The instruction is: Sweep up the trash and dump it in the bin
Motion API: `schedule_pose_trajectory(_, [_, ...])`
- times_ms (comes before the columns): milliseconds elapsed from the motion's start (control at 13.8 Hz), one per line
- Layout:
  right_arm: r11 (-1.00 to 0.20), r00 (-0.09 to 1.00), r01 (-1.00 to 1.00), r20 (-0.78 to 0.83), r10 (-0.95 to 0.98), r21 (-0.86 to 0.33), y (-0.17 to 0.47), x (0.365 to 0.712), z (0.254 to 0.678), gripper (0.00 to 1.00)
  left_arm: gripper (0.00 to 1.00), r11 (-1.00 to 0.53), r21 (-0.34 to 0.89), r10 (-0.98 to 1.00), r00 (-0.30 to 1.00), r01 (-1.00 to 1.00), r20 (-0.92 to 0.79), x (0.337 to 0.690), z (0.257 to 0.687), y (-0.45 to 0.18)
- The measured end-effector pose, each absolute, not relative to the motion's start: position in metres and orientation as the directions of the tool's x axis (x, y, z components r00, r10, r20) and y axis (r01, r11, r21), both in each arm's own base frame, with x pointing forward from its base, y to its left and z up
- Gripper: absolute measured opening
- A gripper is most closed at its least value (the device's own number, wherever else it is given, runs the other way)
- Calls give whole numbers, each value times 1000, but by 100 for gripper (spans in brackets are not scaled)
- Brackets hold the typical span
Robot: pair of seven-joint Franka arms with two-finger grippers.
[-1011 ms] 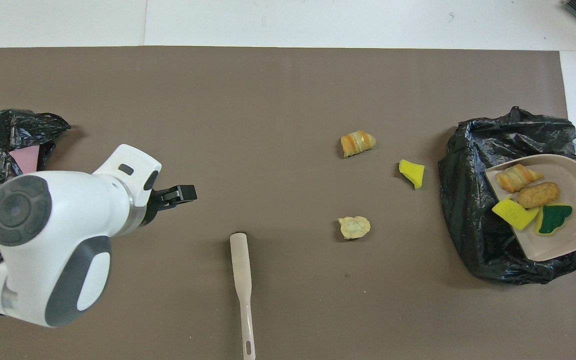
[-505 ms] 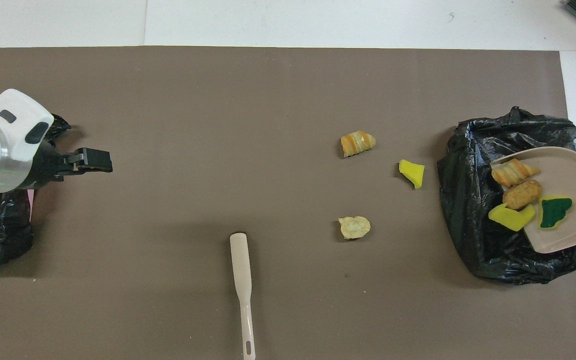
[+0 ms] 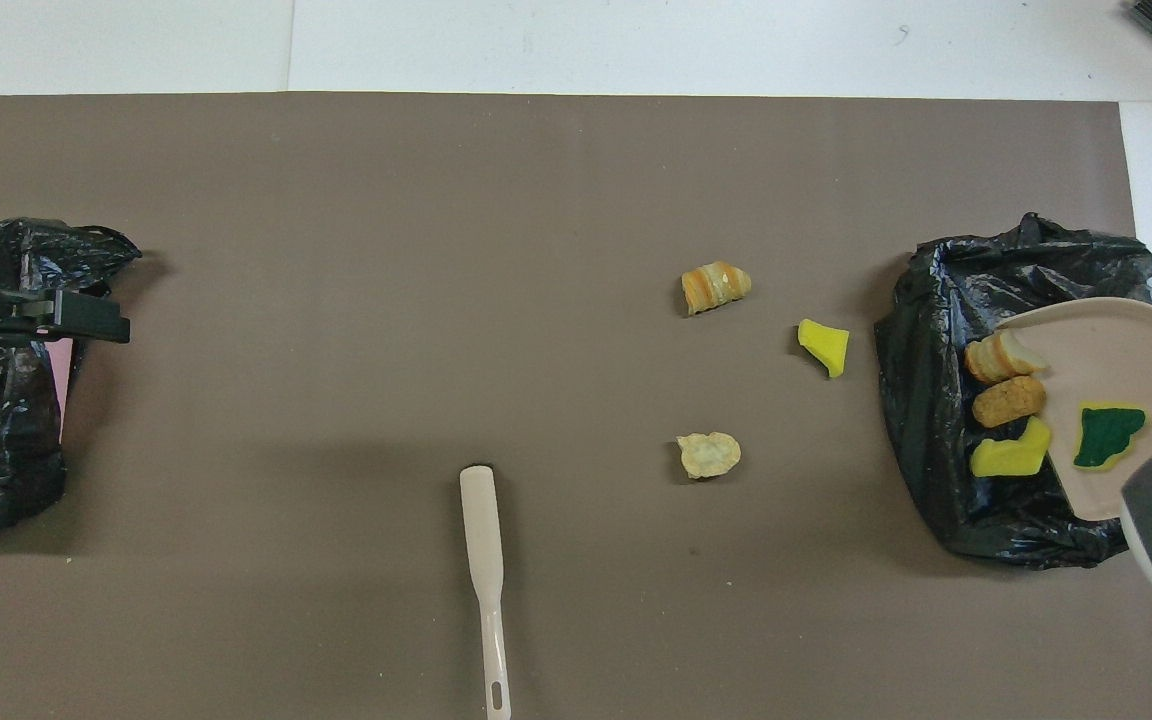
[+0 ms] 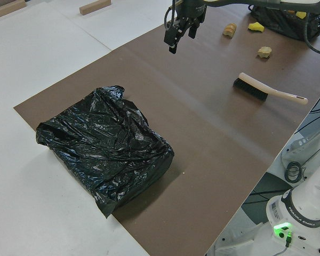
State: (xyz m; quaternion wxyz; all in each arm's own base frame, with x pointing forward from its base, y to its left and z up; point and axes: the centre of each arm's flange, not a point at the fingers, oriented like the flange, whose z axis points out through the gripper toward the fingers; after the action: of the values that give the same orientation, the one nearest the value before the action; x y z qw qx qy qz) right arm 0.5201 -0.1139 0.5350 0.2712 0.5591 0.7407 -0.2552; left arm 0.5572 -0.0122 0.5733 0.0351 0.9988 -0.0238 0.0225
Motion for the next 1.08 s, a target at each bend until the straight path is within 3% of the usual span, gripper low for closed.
schedule_pose_trajectory(289, [177, -161, 983, -746, 646, -59, -139, 512, 542, 32, 100, -996, 66, -63, 998, -64, 19, 563, 605, -14])
schedule_pose_trajectory(578, [160, -164, 983, -793, 587, -85, -144, 509, 548, 32, 100, -996, 43, -72, 997, -73, 22, 567, 614, -15])
schedule_pose_trajectory(1083, [176, -157, 980, -899, 410, -91, -73, 505, 576, 32, 100, -995, 33, -90, 996, -90, 2, 564, 614, -26])
